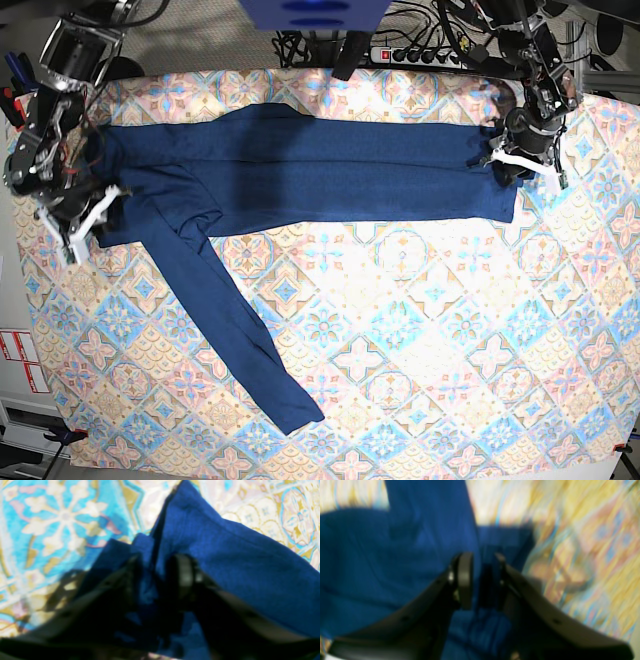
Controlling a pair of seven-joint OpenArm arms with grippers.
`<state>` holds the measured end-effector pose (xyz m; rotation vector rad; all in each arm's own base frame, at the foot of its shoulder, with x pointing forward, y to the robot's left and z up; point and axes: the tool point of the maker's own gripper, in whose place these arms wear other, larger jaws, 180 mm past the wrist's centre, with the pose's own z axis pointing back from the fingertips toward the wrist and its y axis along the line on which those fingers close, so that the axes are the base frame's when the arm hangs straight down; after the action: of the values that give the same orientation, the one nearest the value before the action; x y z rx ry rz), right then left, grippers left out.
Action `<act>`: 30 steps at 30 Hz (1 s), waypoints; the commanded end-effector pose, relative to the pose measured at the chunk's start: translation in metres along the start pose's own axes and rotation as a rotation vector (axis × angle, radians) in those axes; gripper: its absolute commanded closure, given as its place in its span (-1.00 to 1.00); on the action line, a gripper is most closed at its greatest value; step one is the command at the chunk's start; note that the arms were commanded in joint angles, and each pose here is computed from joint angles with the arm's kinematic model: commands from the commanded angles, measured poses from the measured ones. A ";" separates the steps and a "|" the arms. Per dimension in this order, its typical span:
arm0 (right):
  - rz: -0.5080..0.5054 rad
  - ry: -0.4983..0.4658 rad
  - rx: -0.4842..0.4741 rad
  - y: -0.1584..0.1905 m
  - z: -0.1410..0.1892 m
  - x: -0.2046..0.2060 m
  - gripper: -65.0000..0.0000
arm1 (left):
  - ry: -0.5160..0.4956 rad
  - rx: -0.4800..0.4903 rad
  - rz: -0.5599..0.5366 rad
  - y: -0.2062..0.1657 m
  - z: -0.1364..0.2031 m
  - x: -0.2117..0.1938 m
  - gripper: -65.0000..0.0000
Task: Fold the T-shirt properly
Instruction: 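Grasp the trailing blue sleeve near the body with the right gripper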
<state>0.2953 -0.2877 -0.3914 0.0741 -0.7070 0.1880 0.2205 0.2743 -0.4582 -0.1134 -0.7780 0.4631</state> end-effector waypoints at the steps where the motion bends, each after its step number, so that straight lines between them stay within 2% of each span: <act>1: 0.017 -0.037 -0.018 -0.008 0.007 0.013 0.52 | -0.022 -0.006 -0.009 0.000 0.002 0.010 0.16; 4: 0.016 -0.055 -0.019 -0.009 0.006 0.019 0.43 | -0.025 -0.007 -0.009 -0.001 0.002 0.011 0.09; 7: 0.029 -0.140 -0.021 -0.012 0.005 0.058 0.42 | -0.025 -0.008 -0.007 -0.001 0.002 0.010 0.09; 9: 0.024 -0.156 -0.005 -0.010 -0.002 0.072 0.42 | -0.025 -0.008 -0.007 -0.001 0.002 0.010 0.09; 14: 0.084 -0.083 0.138 0.029 -0.050 0.096 0.42 | -0.026 -0.009 -0.007 -0.002 0.002 0.011 0.08; 21: 0.201 0.052 0.167 0.044 -0.093 0.091 0.42 | -0.025 -0.010 -0.004 -0.002 0.002 0.010 0.07; 25: 0.194 0.041 0.213 0.067 -0.111 0.100 0.42 | -0.021 -0.011 -0.003 -0.003 0.002 0.009 0.07; 30: 0.173 0.045 0.223 0.067 -0.122 0.104 0.37 | -0.020 -0.011 -0.003 -0.003 0.002 0.009 0.07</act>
<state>0.4143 -0.1778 -0.4426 0.2482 -0.5671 0.4426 0.2222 0.2723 -0.4574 -0.1236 -0.7819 0.4662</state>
